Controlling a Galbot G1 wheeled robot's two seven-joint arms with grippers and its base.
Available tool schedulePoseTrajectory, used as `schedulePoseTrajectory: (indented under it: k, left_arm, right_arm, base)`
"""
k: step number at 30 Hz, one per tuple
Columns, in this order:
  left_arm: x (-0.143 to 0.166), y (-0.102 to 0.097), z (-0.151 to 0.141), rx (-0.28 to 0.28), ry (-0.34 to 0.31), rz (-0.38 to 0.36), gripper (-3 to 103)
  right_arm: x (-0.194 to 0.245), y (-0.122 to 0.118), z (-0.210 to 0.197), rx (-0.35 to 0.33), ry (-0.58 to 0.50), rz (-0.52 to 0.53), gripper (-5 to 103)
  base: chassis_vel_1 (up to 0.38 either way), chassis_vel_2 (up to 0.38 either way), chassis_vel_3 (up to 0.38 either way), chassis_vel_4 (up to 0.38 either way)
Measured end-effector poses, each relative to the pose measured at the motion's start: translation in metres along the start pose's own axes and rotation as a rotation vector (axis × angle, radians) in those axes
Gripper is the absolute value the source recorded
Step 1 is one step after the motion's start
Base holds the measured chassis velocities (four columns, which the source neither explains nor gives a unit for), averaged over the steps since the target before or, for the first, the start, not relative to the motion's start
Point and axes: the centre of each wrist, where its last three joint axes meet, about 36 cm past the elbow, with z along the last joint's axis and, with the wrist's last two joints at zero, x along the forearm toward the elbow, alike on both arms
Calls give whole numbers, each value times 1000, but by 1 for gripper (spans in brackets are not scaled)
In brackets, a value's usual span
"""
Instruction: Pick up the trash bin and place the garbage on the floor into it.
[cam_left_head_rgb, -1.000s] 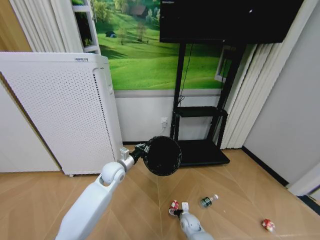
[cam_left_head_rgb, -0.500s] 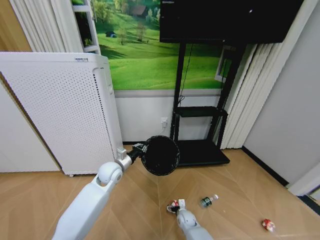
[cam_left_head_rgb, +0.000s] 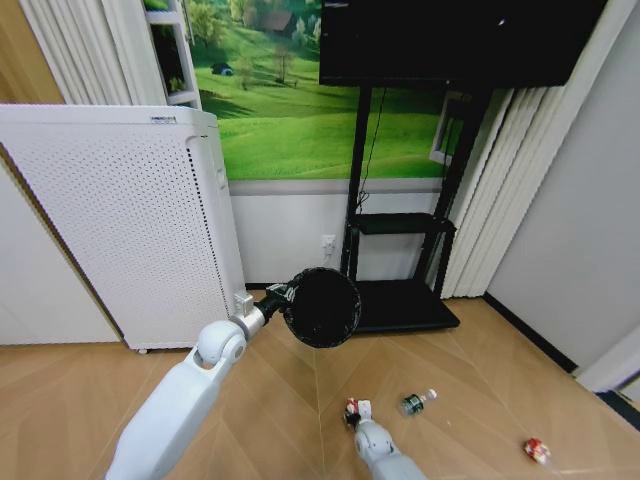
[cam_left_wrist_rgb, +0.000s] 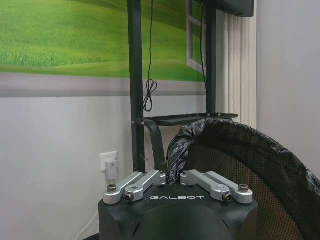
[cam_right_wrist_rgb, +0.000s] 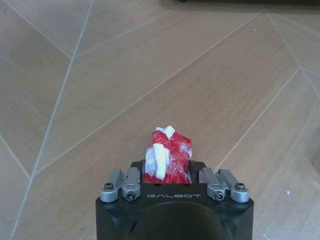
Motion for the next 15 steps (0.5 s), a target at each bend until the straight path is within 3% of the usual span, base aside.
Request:
schedulePoseTrajectory:
  k: [6, 13, 15]
  left_arm:
    - [2, 1, 3, 4, 6, -8, 7]
    - [13, 15, 21, 36, 28, -93, 7]
    - [19, 17, 28, 47, 41, -108, 7]
  right_arm:
    - [1, -8, 1, 1, -28, 13, 44]
    - [41, -40, -37, -113, -195, 2, 44]
    - [70, -64, -56, -202, -291, 2, 44]
  base:
    - [0, 0, 0, 0]
    - [0, 0, 0, 0]
    - [0, 0, 0, 0]
